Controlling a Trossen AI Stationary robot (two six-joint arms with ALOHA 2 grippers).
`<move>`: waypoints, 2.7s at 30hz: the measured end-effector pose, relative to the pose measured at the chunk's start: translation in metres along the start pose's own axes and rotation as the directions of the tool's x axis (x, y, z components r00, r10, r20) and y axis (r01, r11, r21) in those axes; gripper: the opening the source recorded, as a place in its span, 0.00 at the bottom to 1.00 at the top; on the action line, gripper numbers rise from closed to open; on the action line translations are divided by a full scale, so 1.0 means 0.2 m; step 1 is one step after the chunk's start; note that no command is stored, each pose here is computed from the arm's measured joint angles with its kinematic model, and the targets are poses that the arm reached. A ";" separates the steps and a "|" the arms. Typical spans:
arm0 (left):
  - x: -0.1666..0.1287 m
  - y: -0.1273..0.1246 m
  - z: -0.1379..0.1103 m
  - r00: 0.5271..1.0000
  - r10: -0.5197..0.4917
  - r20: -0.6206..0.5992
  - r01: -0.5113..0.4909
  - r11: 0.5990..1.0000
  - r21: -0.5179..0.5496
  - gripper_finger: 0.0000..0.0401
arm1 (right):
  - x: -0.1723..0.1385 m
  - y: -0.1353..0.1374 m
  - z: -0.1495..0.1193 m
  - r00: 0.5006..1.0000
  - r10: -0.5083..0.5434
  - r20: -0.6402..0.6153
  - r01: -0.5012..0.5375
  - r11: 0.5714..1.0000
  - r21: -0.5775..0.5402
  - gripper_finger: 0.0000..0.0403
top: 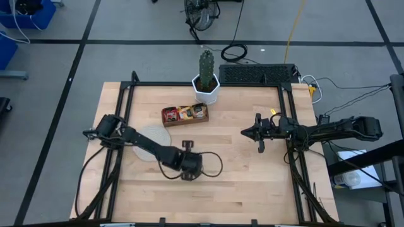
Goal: Pick & Place Tea
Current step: Put the red tea bag into the left section of the wooden organizer
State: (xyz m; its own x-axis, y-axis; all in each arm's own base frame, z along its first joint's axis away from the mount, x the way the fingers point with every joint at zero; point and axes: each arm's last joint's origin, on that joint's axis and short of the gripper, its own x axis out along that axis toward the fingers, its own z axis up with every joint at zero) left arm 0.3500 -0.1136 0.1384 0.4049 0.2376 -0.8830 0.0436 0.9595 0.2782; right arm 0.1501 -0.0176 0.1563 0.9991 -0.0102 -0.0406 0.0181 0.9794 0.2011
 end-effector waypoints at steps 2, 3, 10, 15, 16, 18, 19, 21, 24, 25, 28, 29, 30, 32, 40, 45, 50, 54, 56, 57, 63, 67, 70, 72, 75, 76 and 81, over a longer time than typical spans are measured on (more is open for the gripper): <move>-0.04 0.02 -0.04 0.996 0.013 -0.093 -0.013 1.000 0.000 0.01 | 0.00 0.00 0.00 1.000 0.000 0.001 0.000 1.000 0.000 0.00; -0.07 0.02 -0.06 0.990 0.020 -0.142 -0.021 1.000 -0.008 0.01 | 0.00 0.00 0.00 1.000 0.000 0.000 0.000 1.000 0.000 0.00; -0.24 -0.04 -0.25 0.894 0.040 -0.447 -0.070 0.996 -0.049 0.00 | 0.00 0.00 0.01 1.000 0.002 0.011 -0.002 1.000 -0.002 0.00; -0.24 -0.12 -0.32 0.865 -0.036 -0.501 -0.005 0.997 -0.081 0.00 | 0.00 0.00 0.00 1.000 0.002 0.010 -0.002 1.000 -0.002 0.00; -0.23 -0.13 -0.33 0.865 -0.061 -0.498 0.015 0.995 -0.096 0.00 | 0.00 0.00 0.00 1.000 0.002 0.009 -0.002 1.000 -0.001 0.00; -0.20 -0.13 -0.35 0.867 -0.085 -0.491 0.033 0.993 -0.113 0.00 | 0.00 0.00 0.00 1.000 0.002 0.009 -0.002 1.000 -0.001 0.00; -0.19 -0.13 -0.36 0.872 -0.091 -0.481 0.038 0.992 -0.119 0.00 | 0.00 0.00 0.00 1.000 0.002 0.009 -0.002 1.000 -0.001 0.00; -0.17 -0.13 -0.35 0.887 -0.109 -0.449 0.054 0.989 -0.134 0.00 | 0.00 0.00 0.00 1.000 0.001 0.008 -0.001 1.000 -0.001 0.00; -0.14 -0.11 -0.32 0.915 -0.120 -0.386 0.081 0.990 -0.115 0.00 | 0.00 0.00 0.00 1.000 0.001 0.008 -0.001 1.000 -0.001 0.00; -0.14 -0.11 -0.30 0.930 -0.108 -0.352 0.077 0.992 -0.100 0.00 | 0.00 0.00 0.00 1.000 0.001 0.008 -0.001 1.000 -0.001 0.00; -0.09 -0.05 -0.26 0.967 0.011 -0.256 -0.022 0.999 -0.038 0.00 | 0.00 0.00 0.00 1.000 0.001 0.008 -0.001 1.000 -0.001 0.00; -0.08 -0.03 -0.25 0.972 0.055 -0.228 -0.060 0.998 -0.016 0.01 | 0.00 0.00 0.00 1.000 0.001 0.008 -0.001 1.000 -0.001 0.00; -0.06 -0.01 -0.22 0.977 0.095 -0.190 -0.096 0.995 0.002 0.01 | 0.00 0.00 0.00 1.000 0.001 0.007 -0.001 1.000 -0.001 0.00; -0.04 0.06 -0.17 0.982 0.165 -0.097 -0.164 0.986 0.016 0.01 | 0.00 0.00 0.00 1.000 0.001 0.008 -0.001 1.000 -0.001 0.00; 0.06 0.32 0.00 0.963 0.250 0.102 -0.248 0.968 -0.025 0.03 | 0.00 0.00 0.00 1.000 0.001 0.008 -0.001 1.000 -0.001 0.00; -0.03 0.43 -0.10 0.985 0.141 -0.097 -0.155 0.976 -0.156 0.11 | 0.00 0.00 0.00 1.000 0.001 0.008 -0.001 1.000 -0.001 0.00; -0.10 0.45 -0.16 0.973 -0.133 -0.191 0.055 0.930 -0.363 0.32 | 0.00 0.00 0.00 1.000 0.001 0.007 -0.001 1.000 -0.001 0.00; -0.11 0.41 -0.17 0.964 -0.148 -0.223 0.074 0.949 -0.307 0.55 | 0.00 0.00 0.00 1.000 0.001 0.008 -0.001 1.000 -0.001 0.00; -0.08 0.41 -0.18 0.960 -0.138 -0.242 0.063 0.954 -0.291 0.67 | 0.00 0.00 0.00 1.000 0.001 0.008 -0.001 1.000 -0.001 0.00; -0.07 0.41 -0.20 0.958 -0.133 -0.254 0.059 0.959 -0.278 0.72 | 0.00 0.00 0.00 1.000 0.002 0.009 -0.002 1.000 -0.001 0.00; 0.05 0.48 -0.24 0.956 -0.135 -0.260 0.053 0.953 -0.298 0.92 | 0.00 0.00 0.00 1.000 0.000 0.002 0.000 1.000 0.000 0.00; 0.10 0.52 -0.28 0.950 -0.199 -0.239 0.112 0.936 -0.334 0.95 | 0.00 0.00 0.00 1.000 0.000 0.002 0.000 1.000 0.000 0.00; 0.12 0.55 -0.30 0.949 -0.221 -0.225 0.130 0.924 -0.360 0.94 | 0.00 0.00 0.00 1.000 0.000 0.000 0.000 1.000 0.000 0.00; 0.12 0.56 -0.30 0.945 -0.232 -0.230 0.133 0.916 -0.378 0.90 | 0.00 0.00 0.00 1.000 0.000 0.000 0.000 1.000 0.000 0.00; 0.12 0.56 -0.30 0.944 -0.239 -0.228 0.137 0.911 -0.389 0.80 | 0.00 0.00 0.00 1.000 0.000 0.000 0.000 1.000 0.000 0.00; 0.13 0.56 -0.30 0.944 -0.241 -0.226 0.139 0.911 -0.389 0.75 | 0.00 0.00 0.00 1.000 0.000 0.000 0.000 1.000 0.000 0.00; 0.12 0.55 -0.30 0.943 -0.249 -0.223 0.143 0.903 -0.404 0.49 | 0.00 0.00 0.00 1.000 0.000 0.000 0.000 1.000 0.000 0.00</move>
State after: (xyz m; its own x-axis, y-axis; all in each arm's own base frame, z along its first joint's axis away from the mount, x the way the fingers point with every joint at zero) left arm 0.3098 0.0066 0.1247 0.1675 0.0191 -0.9857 -0.2722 0.9618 -0.0276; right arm 0.1501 -0.0177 0.1563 0.9991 -0.0103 -0.0406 0.0182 0.9794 0.2010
